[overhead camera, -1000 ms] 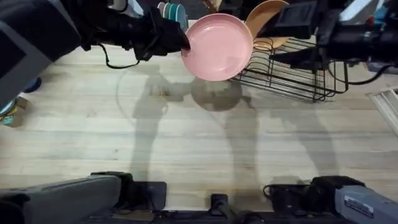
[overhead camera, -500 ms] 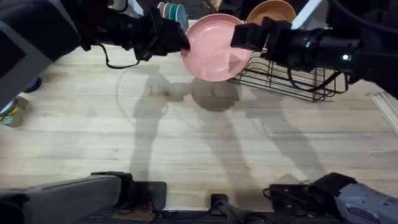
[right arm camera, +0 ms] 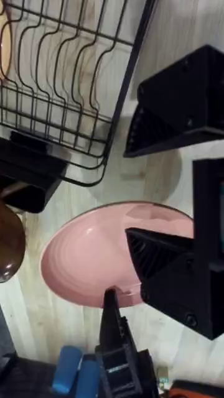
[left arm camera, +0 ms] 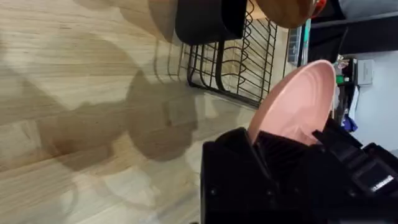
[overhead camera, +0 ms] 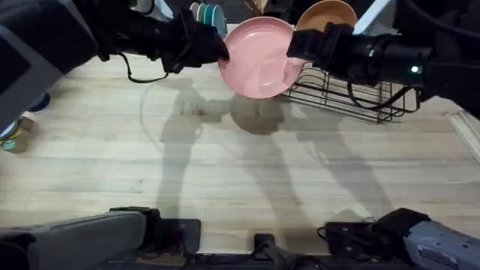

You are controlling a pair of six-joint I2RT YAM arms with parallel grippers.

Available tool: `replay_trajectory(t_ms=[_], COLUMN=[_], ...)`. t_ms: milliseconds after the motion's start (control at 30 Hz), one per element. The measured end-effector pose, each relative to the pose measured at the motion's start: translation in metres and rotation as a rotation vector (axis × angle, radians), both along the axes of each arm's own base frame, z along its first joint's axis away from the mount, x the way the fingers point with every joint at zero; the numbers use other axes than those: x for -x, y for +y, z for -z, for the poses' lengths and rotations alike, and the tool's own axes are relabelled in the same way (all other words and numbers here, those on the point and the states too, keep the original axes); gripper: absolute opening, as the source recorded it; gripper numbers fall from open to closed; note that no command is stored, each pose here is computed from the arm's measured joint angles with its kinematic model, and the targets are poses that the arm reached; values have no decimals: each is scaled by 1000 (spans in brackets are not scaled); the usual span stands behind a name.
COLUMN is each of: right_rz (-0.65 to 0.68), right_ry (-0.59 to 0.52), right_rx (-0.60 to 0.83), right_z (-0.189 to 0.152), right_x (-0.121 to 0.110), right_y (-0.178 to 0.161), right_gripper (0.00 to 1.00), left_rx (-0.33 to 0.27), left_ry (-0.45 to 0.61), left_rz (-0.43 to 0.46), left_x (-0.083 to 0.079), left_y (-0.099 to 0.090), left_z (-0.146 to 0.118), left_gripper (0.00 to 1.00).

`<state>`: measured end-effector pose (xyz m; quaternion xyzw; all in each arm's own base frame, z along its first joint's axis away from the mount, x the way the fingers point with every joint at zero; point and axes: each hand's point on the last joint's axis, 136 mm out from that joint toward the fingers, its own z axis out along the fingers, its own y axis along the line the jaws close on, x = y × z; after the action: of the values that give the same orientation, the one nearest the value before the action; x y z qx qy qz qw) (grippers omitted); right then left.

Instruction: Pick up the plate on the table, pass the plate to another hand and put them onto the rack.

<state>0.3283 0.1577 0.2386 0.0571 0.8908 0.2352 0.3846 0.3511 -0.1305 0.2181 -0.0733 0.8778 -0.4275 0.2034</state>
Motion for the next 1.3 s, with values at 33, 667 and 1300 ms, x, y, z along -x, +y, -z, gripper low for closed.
replay_trajectory(t_ms=[33, 667, 1300], right_rz=[2, 8, 13], right_ry=[2, 26, 28], right_rx=[-2, -12, -7], right_z=[0, 6, 7], right_x=[0, -1, -1], right_y=[0, 3, 2], right_gripper=[674, 31, 31], left_rx=[0, 4, 10], left_ry=[0, 0, 3], left_rz=[0, 9, 10], left_x=[0, 1, 2], left_y=[0, -3, -3], left_z=[0, 0, -1], left_gripper=[42, 42, 995])
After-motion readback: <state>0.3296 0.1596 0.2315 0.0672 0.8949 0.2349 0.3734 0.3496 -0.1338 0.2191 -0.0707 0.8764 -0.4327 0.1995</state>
